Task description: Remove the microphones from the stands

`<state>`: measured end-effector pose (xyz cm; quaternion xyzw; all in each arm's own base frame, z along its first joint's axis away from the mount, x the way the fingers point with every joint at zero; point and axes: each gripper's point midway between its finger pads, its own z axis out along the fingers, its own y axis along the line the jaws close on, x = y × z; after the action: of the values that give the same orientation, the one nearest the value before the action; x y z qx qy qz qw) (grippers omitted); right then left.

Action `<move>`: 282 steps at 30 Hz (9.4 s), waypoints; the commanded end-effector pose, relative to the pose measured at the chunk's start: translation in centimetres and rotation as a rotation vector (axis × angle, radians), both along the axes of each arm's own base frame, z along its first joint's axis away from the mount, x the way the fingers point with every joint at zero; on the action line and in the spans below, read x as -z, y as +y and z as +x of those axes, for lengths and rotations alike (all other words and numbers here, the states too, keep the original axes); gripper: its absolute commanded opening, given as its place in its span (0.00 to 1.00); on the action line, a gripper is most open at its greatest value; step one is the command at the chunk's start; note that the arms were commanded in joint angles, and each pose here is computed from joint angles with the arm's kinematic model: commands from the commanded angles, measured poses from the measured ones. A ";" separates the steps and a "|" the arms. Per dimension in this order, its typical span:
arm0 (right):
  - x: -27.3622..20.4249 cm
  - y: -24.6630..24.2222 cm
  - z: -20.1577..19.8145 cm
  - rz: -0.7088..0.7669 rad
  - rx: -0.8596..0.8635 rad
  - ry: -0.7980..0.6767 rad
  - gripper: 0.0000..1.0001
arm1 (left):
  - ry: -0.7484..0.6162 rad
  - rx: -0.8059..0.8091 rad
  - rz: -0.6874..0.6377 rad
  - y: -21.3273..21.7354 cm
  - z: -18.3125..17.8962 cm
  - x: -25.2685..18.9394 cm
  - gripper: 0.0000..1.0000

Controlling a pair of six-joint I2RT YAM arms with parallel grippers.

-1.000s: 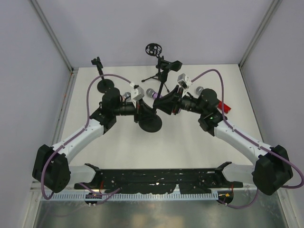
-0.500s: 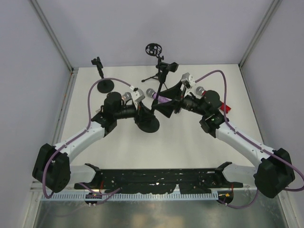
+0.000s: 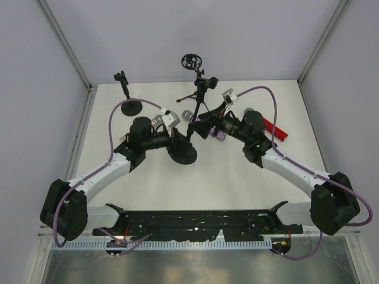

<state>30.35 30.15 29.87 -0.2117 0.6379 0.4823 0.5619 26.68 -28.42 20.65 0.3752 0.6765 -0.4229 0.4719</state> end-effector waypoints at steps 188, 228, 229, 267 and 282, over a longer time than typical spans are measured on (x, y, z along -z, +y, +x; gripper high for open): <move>-3.4 -39.9 22.8 -0.286 1.319 -0.353 0.05 | -0.430 -0.354 0.195 14.2 0.4 -8.0 1.00; 7.7 -42.7 31.1 -0.420 1.372 -0.242 0.22 | -0.360 -0.246 0.061 14.1 -0.2 -6.5 0.99; 7.9 -42.7 31.0 -0.425 1.365 -0.231 0.26 | -0.361 -0.246 0.059 14.1 -0.2 -6.5 1.00; 9.2 -39.0 10.5 -0.800 1.093 0.377 0.95 | -0.305 -0.496 0.256 18.6 0.5 -7.4 1.00; -1.9 -32.8 -0.1 -0.629 0.978 -0.140 0.95 | -0.285 -0.859 0.384 25.0 -2.4 -10.5 0.99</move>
<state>31.70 -5.05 25.81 -0.0513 0.8124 -0.0935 0.5733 26.03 -5.31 28.13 0.2346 0.7713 -0.0437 0.5900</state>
